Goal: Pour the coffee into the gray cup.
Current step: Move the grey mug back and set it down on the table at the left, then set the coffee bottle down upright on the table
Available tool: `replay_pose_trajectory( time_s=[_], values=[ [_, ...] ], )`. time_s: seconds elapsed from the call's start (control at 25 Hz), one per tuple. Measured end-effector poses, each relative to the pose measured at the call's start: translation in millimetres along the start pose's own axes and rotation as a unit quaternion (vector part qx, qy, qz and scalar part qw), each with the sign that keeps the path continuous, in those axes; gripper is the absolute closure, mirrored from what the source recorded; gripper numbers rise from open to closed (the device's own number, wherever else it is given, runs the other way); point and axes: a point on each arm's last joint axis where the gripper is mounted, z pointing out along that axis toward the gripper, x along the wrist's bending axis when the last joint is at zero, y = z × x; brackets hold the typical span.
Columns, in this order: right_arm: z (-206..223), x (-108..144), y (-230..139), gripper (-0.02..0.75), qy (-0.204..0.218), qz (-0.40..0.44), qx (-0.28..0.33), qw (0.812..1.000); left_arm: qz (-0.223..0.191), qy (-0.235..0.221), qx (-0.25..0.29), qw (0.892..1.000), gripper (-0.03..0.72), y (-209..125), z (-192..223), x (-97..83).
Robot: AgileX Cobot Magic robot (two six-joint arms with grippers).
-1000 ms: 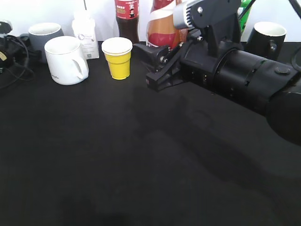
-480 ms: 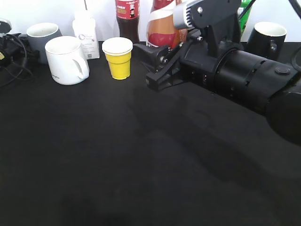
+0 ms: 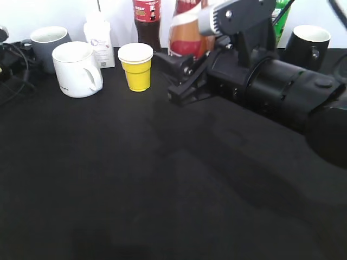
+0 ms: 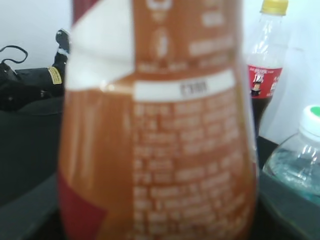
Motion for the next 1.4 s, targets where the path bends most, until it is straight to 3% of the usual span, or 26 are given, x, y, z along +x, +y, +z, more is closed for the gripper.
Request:
replay_pose_trajectory(
  time_s=[0.4, 0.64, 0.84, 1.0, 1.16, 1.4],
  values=[
    [0.0, 0.0, 0.4, 0.210, 0.000, -0.003, -0.002, 1.000, -0.026, 0.012, 0.000, 1.000, 0.385, 5.3, -36.7, -5.3],
    [0.0, -1.5, 0.8, 0.211, -0.008, 0.005, -0.004, 1.000, -0.031, 0.022, 0.015, 0.999, 0.385, 20.0, -99.3, -15.6],
    [-12.1, -34.4, 16.8, 0.211, -0.119, 0.027, -0.023, 0.992, -0.015, -0.015, 0.030, 0.999, 0.385, 76.0, -169.3, -49.1],
    [-41.3, -104.1, 28.9, 0.211, -0.235, 0.032, -0.018, 0.971, 0.007, -0.042, 0.030, 0.999, 0.385, 123.6, -206.7, -68.0],
    [-75.1, -167.6, 22.6, 0.211, -0.345, 0.039, -0.005, 0.938, 0.018, -0.049, 0.035, 0.998, 0.385, 147.2, -232.6, -73.1],
    [-66.2, -196.8, -18.5, 0.211, -0.387, 0.033, 0.005, 0.922, 0.020, -0.048, 0.048, 0.997, 0.385, 149.3, -238.8, -72.8]
  ],
)
